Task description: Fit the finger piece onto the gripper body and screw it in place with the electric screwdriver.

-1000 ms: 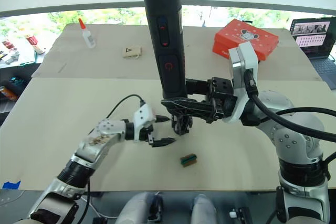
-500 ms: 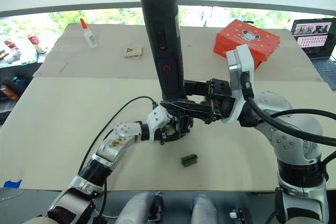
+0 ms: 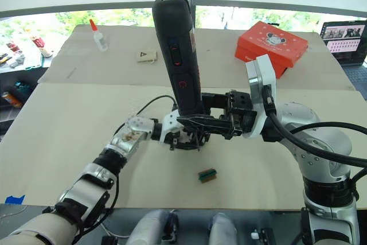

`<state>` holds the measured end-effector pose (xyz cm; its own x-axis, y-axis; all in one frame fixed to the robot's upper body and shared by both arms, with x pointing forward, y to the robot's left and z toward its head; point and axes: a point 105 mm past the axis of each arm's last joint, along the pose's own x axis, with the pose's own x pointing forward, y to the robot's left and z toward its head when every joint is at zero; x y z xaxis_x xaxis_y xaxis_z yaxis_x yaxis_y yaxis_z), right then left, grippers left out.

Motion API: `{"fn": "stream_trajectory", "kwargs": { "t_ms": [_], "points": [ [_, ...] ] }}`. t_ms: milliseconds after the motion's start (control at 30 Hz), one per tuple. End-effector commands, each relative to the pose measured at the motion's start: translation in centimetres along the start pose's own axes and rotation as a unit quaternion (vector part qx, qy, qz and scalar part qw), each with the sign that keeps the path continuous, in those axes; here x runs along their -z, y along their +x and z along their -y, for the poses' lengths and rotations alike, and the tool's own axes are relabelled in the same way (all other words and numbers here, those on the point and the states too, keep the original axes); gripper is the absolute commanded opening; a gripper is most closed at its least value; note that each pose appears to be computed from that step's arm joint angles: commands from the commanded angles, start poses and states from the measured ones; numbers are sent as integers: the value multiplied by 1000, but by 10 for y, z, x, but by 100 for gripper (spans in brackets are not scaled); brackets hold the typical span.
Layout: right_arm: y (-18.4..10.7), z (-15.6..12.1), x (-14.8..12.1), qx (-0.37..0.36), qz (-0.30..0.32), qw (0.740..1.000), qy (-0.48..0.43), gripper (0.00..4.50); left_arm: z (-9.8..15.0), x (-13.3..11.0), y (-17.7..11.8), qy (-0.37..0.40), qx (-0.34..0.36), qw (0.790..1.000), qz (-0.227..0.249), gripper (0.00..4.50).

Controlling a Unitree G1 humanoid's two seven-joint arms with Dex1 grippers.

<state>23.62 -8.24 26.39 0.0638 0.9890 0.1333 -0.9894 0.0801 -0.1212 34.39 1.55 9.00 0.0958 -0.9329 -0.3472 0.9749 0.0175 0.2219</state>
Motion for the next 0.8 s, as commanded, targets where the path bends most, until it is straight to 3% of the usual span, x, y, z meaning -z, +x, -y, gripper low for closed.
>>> {"fn": "stream_trajectory", "kwargs": {
  "t_ms": [33, 133, 267, 567, 800],
  "points": [
    [0, -9, -17, -13, 26, 999, -41, 194, -3, -2, -4, 20, -7, 1000, 1, 335],
    [1, -9, -17, -17, 24, 999, -42, 194, -4, -7, -13, 21, -33, 999, 23, 450],
    [0, -5, -18, -19, 21, 999, -45, 194, 1, -10, -21, 0, -63, 997, 39, 450],
    [0, 2, -20, -15, 25, 999, -42, 194, 8, -18, -7, -27, -133, 988, 70, 450],
    [-3, 3, -17, -10, 19, 999, -45, 194, 8, -14, -6, -40, -151, 986, 63, 450]
  ]
}}
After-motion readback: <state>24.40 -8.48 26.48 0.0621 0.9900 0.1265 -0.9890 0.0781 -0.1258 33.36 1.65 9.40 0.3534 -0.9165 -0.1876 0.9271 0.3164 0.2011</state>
